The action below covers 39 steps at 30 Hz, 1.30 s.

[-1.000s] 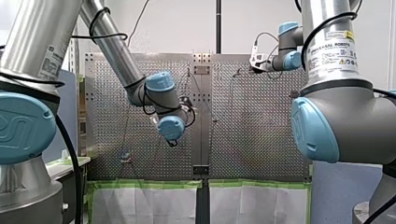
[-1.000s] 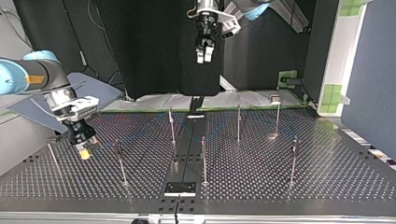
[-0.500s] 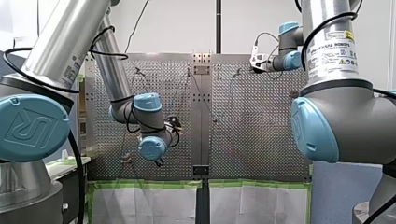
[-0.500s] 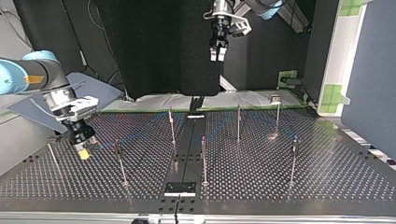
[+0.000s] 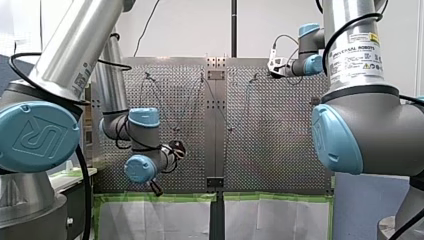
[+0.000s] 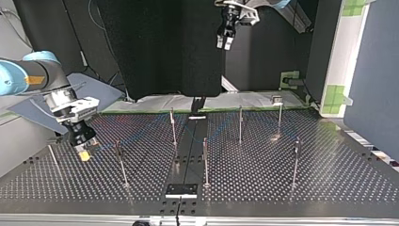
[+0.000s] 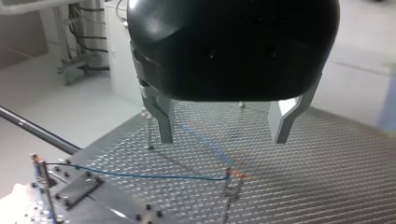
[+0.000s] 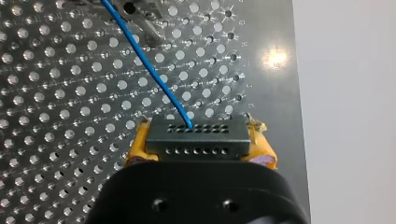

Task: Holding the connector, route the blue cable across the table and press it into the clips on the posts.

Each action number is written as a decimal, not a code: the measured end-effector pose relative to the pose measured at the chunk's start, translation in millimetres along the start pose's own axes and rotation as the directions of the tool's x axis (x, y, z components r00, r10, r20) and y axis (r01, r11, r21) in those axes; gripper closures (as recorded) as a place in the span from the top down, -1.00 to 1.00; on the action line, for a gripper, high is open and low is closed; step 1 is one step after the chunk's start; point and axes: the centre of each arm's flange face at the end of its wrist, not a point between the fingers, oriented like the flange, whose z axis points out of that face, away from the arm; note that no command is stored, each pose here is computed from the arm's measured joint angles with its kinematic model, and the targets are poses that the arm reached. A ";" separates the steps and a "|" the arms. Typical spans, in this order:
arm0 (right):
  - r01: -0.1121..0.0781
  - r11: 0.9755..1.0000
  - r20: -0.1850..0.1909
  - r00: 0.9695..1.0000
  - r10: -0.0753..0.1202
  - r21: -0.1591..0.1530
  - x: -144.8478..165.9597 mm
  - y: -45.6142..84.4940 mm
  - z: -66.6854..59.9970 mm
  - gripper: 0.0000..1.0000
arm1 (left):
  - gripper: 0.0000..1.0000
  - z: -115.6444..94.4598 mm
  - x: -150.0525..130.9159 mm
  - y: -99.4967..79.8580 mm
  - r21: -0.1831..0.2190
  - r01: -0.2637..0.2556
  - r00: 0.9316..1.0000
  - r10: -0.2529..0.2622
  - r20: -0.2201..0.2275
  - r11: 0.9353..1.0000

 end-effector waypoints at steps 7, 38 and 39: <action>-0.001 1.000 0.001 1.000 0.001 0.000 -0.1 0.0 -0.1 -1.00 | 1.00 -6.6 3.8 2.1 0.018 -0.009 0.999 0.010 -0.053 1.000; -0.001 1.000 0.001 1.000 0.001 0.000 -0.1 0.0 -0.1 -1.00 | 1.00 -7.0 4.1 2.0 0.021 -0.010 0.998 0.011 -0.058 1.000; -0.001 1.000 0.001 1.000 0.001 0.000 -0.1 0.0 -0.1 -1.00 | 1.00 -7.0 4.1 2.0 0.021 -0.010 0.998 0.011 -0.058 1.000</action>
